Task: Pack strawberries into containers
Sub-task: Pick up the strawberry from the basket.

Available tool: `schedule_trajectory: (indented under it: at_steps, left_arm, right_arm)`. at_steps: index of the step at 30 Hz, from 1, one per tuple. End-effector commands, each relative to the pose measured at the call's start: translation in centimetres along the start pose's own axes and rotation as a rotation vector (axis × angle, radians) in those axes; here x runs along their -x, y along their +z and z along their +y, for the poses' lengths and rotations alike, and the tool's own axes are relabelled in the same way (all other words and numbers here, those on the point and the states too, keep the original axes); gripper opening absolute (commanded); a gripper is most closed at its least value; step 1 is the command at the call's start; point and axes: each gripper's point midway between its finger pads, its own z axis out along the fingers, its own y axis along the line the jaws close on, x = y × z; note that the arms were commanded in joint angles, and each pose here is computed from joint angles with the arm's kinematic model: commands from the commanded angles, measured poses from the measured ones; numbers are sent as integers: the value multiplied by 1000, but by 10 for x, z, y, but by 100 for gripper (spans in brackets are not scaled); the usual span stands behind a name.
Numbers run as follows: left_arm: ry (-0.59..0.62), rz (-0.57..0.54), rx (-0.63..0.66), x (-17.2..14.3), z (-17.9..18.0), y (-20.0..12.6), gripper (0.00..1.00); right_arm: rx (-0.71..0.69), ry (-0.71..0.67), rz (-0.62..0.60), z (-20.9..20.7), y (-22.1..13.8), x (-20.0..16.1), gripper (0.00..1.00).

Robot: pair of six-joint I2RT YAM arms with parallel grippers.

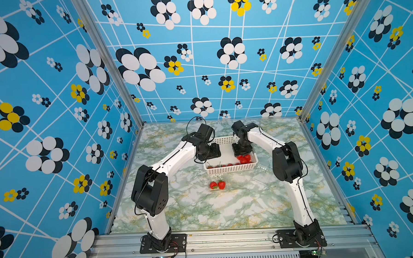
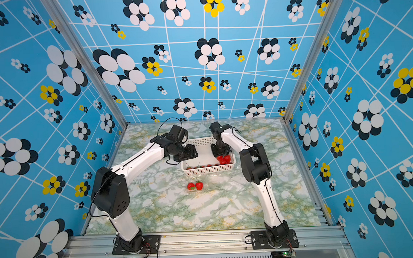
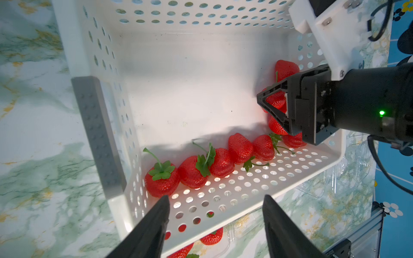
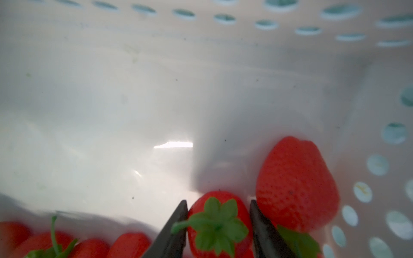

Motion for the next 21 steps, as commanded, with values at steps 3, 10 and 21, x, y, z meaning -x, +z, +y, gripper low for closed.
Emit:
schedule_trajectory:
  at_steps: [3, 10, 21]
  left_arm:
    - [9, 11, -1, 2, 1, -1, 67]
    - [3, 5, 4, 1, 6, -3, 67]
    - [-8, -12, 19, -1, 17, -14, 67]
  right_arm:
    - [11, 1, 18, 0, 4, 2, 41]
    - [27, 2, -17, 3, -11, 6, 31]
    - [130, 6, -159, 24, -87, 9, 28]
